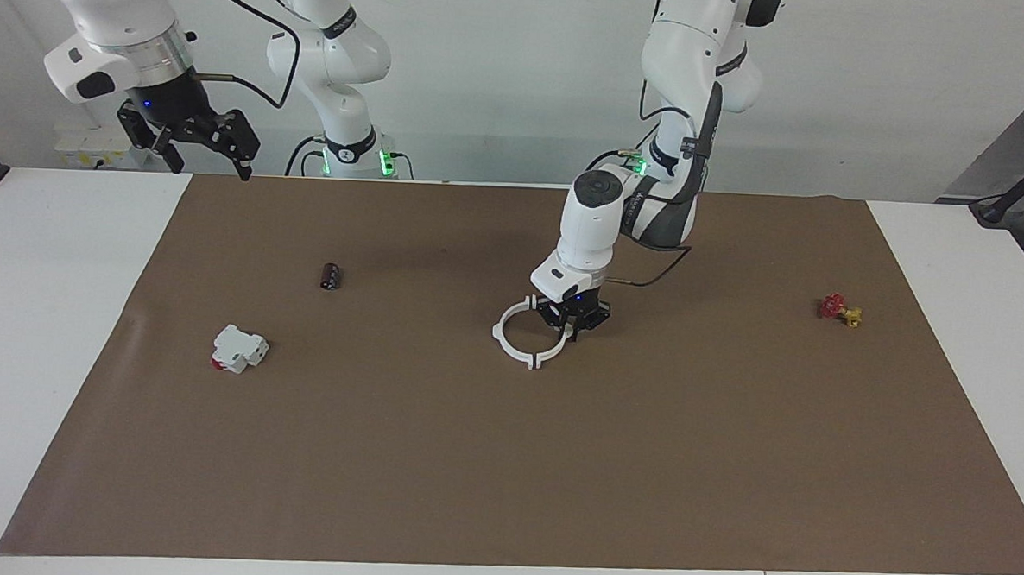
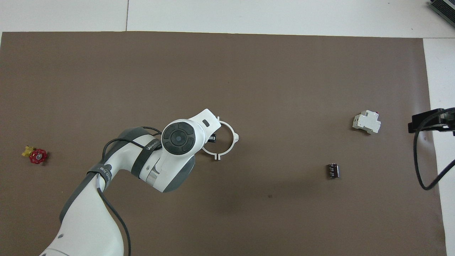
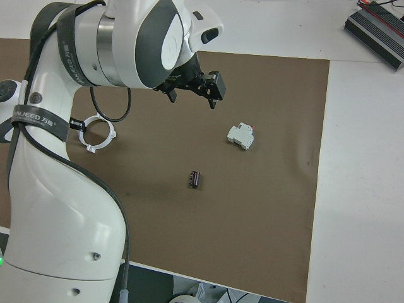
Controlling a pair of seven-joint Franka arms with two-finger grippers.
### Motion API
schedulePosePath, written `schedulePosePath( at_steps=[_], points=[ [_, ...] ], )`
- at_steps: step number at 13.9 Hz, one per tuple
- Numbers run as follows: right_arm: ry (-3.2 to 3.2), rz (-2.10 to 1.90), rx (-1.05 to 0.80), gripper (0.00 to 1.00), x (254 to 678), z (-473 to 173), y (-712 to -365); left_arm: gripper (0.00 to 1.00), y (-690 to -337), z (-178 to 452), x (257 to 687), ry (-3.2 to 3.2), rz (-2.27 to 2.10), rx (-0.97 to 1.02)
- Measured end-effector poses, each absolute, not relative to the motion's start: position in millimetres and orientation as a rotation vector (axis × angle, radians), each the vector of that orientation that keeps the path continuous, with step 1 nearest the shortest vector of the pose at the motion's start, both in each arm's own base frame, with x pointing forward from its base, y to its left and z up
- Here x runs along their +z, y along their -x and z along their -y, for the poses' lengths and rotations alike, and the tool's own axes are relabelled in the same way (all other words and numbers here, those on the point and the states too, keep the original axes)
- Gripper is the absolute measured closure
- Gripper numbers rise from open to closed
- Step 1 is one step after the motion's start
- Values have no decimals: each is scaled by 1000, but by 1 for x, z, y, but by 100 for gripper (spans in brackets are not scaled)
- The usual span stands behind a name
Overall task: Assemble drain pipe with both arms
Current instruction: 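Press the two clamp halves together with the left gripper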
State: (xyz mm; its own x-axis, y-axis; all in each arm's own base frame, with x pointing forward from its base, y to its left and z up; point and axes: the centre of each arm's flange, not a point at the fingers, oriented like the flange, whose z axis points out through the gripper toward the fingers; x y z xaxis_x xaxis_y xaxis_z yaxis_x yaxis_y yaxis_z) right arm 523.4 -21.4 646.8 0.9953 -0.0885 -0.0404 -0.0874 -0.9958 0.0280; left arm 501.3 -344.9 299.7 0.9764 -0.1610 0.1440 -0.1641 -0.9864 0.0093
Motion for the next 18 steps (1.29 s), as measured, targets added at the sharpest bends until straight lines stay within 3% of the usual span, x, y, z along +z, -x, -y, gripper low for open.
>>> schedulePosePath(
  at_steps=[18],
  points=[
    [-3112,137,-65,0,647,21,-523,79,-497,347,295,-3082,255,256]
  ],
)
